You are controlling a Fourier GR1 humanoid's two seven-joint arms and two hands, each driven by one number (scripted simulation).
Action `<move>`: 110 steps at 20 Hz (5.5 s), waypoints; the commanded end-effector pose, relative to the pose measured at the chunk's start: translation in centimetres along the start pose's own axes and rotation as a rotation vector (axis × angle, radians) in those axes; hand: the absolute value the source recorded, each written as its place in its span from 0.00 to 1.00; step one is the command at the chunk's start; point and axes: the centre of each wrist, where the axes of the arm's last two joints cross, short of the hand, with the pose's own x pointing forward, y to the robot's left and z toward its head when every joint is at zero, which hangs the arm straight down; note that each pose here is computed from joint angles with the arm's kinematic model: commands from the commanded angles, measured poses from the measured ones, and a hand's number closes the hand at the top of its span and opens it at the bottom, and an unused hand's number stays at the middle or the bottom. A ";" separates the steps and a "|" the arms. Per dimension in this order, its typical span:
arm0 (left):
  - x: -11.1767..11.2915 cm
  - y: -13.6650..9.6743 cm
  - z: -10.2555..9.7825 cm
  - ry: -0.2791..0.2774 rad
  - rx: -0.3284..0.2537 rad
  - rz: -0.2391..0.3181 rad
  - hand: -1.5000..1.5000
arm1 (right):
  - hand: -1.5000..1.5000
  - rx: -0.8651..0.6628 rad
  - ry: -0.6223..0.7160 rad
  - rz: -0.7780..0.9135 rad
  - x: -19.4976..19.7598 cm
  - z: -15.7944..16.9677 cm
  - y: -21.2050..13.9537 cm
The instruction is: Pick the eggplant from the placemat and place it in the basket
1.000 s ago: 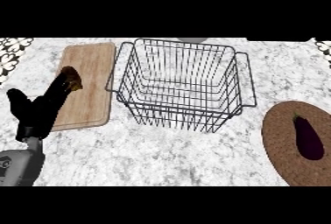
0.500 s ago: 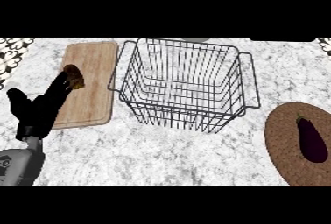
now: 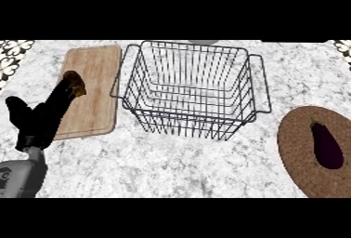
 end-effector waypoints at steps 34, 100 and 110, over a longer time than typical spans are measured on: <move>-0.8 0.0 0.3 0.004 0.005 0.005 0.50 | 0.00 0.060 -0.079 -0.091 -11.0 -11.4 20.1; -1.5 0.8 0.6 0.071 0.027 0.005 0.50 | 1.00 -0.268 -0.622 -0.282 18.3 -18.0 39.1; -1.8 1.5 0.7 0.065 0.052 -0.005 0.50 | 1.00 -0.524 -0.538 -0.383 26.0 -11.7 39.1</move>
